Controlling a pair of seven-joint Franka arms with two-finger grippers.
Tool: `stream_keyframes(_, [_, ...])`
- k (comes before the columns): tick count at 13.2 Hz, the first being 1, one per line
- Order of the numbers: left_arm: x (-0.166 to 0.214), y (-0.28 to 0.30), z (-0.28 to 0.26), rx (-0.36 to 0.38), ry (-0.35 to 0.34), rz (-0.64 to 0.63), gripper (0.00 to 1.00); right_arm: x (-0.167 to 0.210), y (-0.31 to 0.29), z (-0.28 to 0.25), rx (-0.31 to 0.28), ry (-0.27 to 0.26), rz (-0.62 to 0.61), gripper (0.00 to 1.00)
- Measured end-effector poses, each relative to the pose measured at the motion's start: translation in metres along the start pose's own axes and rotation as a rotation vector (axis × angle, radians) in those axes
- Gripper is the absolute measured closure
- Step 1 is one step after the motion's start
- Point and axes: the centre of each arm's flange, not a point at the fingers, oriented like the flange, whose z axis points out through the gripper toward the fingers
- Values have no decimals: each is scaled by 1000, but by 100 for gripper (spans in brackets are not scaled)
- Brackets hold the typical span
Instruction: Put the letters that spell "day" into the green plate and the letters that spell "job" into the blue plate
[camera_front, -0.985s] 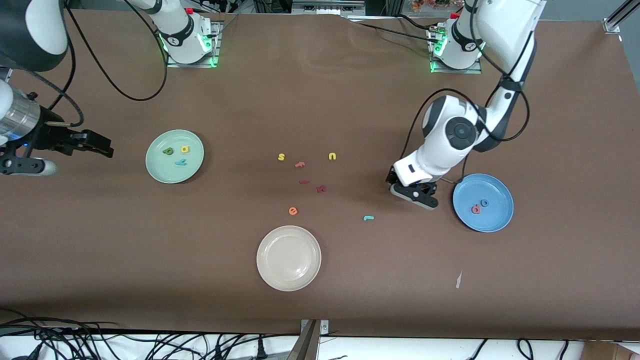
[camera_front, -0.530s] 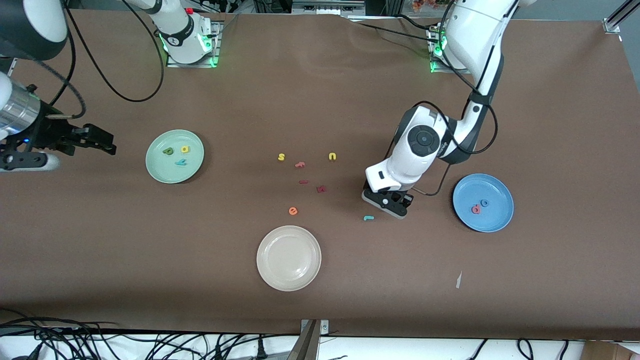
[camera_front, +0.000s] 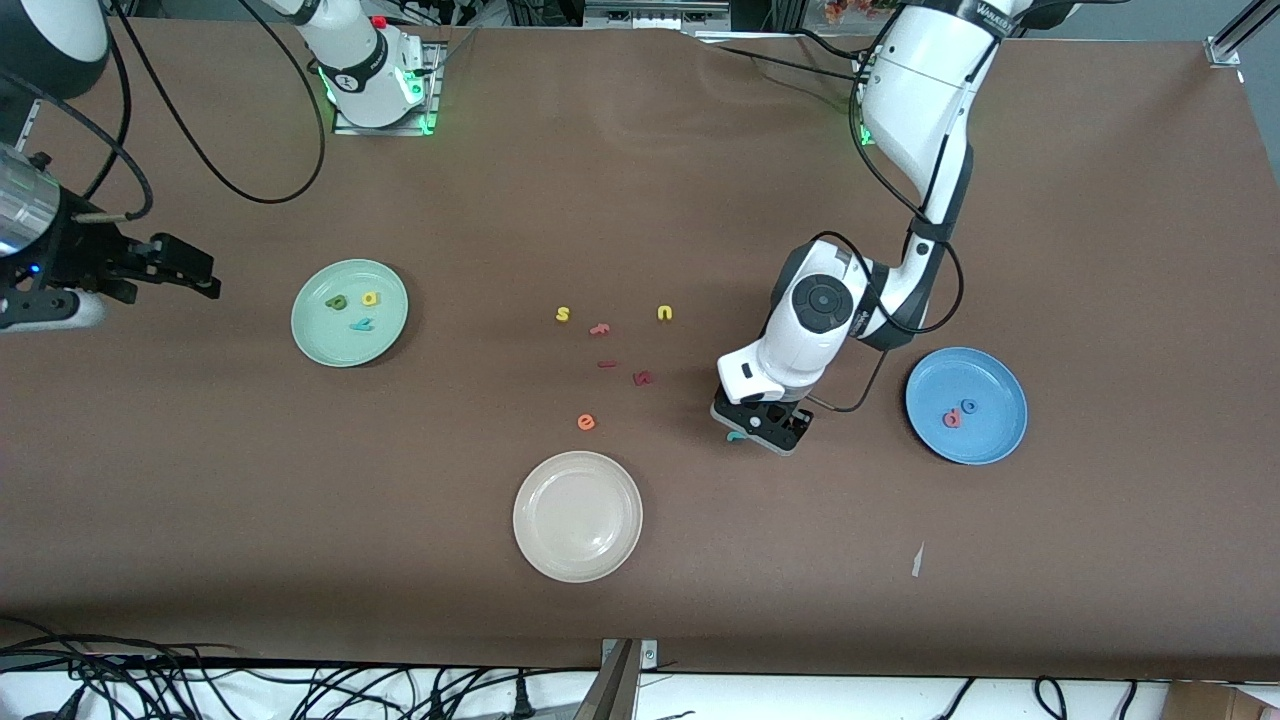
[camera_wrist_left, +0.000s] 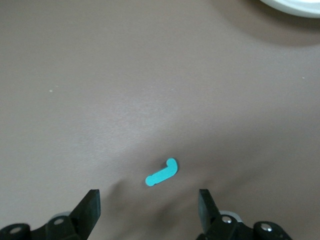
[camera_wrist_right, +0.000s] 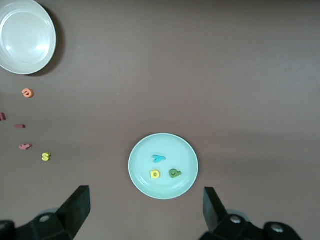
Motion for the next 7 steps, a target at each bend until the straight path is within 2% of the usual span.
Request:
stream_keyframes(3, [1,9,6,5,7,15,12,-23,7,-7,1,1,8,0])
stream_keyframes(7, [0,17,18,15,7,32,12,-29,16,-9,2,5,23,0])
